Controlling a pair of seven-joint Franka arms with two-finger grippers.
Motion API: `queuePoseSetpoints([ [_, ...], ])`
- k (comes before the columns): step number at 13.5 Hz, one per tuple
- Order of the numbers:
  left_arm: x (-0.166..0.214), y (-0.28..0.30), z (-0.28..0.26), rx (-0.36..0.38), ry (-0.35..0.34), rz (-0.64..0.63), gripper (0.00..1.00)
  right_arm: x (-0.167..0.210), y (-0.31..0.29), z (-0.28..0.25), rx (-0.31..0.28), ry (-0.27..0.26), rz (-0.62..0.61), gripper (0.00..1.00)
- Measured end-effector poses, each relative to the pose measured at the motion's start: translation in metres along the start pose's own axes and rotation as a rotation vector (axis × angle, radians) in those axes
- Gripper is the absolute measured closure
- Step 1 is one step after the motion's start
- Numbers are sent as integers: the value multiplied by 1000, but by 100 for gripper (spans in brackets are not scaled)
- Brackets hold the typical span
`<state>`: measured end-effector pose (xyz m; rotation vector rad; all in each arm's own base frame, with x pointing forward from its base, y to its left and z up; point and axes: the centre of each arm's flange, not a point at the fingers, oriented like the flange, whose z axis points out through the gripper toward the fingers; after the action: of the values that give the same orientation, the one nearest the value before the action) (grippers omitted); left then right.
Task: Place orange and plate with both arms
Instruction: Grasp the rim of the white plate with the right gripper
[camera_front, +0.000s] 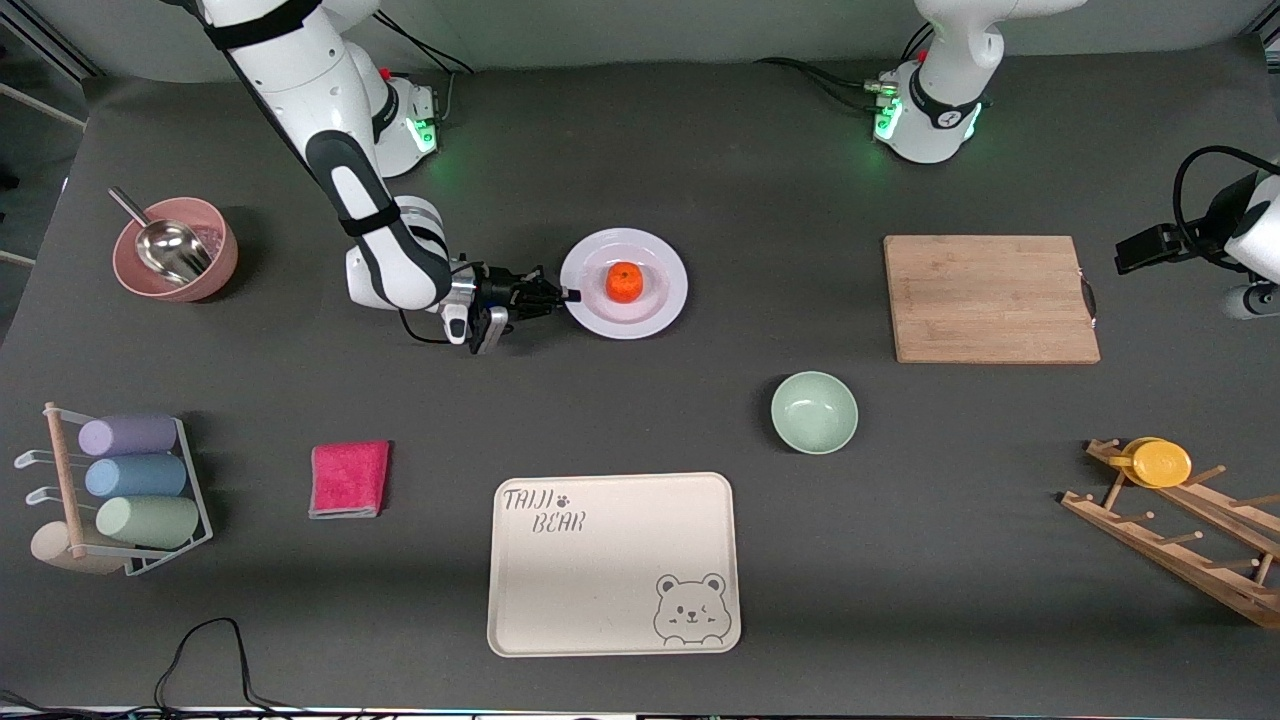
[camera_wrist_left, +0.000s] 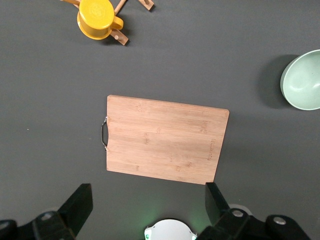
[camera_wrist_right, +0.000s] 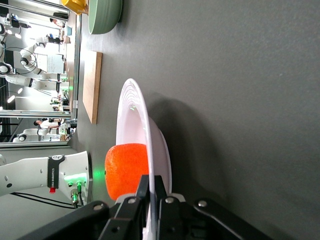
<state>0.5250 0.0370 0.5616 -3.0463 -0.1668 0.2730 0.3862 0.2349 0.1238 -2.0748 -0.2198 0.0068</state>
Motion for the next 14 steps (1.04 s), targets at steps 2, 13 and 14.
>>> queuePoseSetpoints([
  [2,1,0,2,0,-4,0,0,4,0,-3,0,11,-2,93],
  [13,4,1,8,1,-18,1,0,48,7,-45,54,136,66,95],
  [14,4,1,8,1,-18,1,0,57,2,-46,62,145,74,95],
])
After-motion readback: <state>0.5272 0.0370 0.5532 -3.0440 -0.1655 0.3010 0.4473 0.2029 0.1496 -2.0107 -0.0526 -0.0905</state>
